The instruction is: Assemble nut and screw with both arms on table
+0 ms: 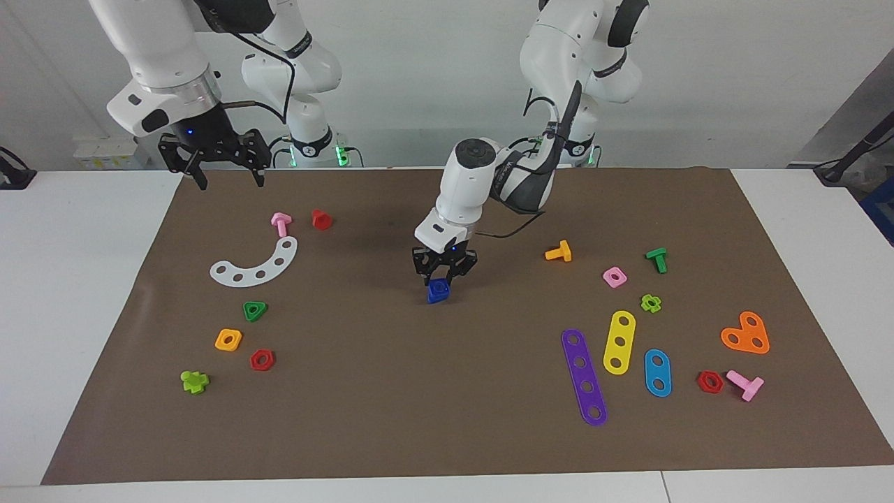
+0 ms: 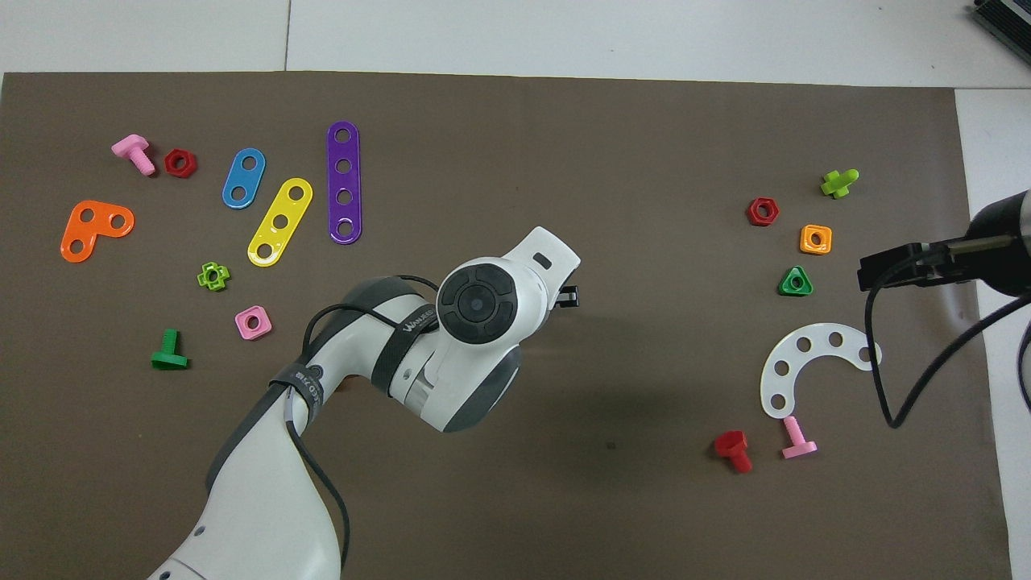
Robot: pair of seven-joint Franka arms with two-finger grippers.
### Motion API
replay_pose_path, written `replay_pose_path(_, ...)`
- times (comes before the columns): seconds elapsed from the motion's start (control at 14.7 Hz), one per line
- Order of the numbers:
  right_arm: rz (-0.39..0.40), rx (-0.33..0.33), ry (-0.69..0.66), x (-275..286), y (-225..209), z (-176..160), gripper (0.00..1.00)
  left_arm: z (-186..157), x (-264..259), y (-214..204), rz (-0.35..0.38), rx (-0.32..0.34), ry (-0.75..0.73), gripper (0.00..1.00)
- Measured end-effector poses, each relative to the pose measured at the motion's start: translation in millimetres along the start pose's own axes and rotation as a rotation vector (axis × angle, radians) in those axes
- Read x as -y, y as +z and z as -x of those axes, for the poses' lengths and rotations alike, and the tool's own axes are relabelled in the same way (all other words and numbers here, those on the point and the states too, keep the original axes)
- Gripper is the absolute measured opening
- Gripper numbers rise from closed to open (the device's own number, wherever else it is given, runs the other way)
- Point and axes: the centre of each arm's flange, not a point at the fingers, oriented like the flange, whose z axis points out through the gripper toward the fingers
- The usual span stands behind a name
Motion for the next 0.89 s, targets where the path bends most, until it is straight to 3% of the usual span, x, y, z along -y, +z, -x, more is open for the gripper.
replay_pose_path(0.34, 0.0, 0.0, 0.0, 0, 0, 0, 1.0, -7, -5, -7, -0.05, 0.07, -0.016, 0.47)
replay_pose_path(0.89, 0.0, 0.0, 0.0, 0, 0, 0, 1.0, -11, -9, -5, -0.065, 0.078, -0.045, 0.47)
